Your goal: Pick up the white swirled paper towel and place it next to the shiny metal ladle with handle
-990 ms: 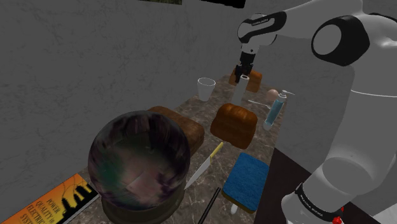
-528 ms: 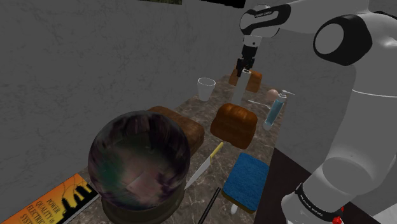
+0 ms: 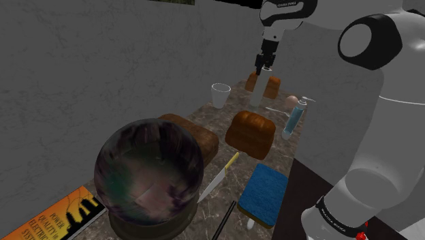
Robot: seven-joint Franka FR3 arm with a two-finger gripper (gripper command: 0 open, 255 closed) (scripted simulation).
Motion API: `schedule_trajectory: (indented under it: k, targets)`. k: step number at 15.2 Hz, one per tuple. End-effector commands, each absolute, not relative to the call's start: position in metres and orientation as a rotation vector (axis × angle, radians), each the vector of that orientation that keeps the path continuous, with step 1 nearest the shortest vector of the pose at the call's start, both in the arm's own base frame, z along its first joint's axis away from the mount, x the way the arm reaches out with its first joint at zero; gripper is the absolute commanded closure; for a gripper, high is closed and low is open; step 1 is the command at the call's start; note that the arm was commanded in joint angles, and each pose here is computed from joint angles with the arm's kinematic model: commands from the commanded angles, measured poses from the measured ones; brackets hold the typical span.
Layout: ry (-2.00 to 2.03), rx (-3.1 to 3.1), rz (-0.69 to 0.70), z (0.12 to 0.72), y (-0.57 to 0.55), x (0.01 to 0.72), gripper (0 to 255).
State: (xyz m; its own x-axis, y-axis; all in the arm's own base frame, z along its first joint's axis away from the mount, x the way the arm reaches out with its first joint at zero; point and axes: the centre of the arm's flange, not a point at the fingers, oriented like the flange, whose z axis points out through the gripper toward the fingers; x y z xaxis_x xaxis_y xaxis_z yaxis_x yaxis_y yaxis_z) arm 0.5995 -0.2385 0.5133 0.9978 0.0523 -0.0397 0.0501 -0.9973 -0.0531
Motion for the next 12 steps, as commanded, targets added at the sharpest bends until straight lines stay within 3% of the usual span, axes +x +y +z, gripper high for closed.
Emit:
schedule_trajectory:
  k: [1, 12]
  targets:
    - [-0.080, -3.088, 0.064, 0.523, -0.223, 0.587, 255]
    - [-0.080, -3.088, 0.064, 0.571, -0.114, 0.504, 255]
